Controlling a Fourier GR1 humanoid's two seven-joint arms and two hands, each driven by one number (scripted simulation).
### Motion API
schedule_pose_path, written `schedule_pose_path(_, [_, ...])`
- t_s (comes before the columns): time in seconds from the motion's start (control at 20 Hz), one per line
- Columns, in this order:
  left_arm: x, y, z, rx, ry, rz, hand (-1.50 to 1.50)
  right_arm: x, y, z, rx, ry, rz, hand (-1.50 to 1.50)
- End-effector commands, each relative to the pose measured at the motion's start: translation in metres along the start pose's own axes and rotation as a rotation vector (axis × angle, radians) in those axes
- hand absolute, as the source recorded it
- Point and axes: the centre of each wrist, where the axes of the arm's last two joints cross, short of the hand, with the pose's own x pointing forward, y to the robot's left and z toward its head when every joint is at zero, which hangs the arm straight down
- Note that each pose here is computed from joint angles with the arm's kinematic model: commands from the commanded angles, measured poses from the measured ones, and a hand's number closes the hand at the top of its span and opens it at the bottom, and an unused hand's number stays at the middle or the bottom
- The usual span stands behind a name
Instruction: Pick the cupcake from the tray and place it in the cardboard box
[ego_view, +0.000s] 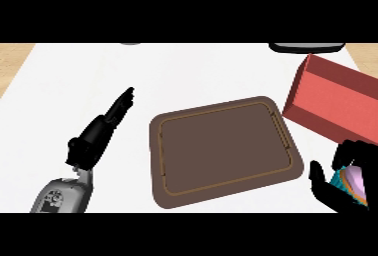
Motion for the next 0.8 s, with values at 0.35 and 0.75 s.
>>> schedule_pose_path(0.35, [0.002,-0.004,-0.002,-0.015,-0.006,0.015,0.0,0.017,-0.081,0.005,-0.213,0.073,-0.189,1.5])
schedule_pose_path(0.75, [0.008,0.0,-0.005,-0.024,0.001,-0.002,0.0,-0.005,-0.107,-0.028,-0.278,0.181,-0.157,1.5])
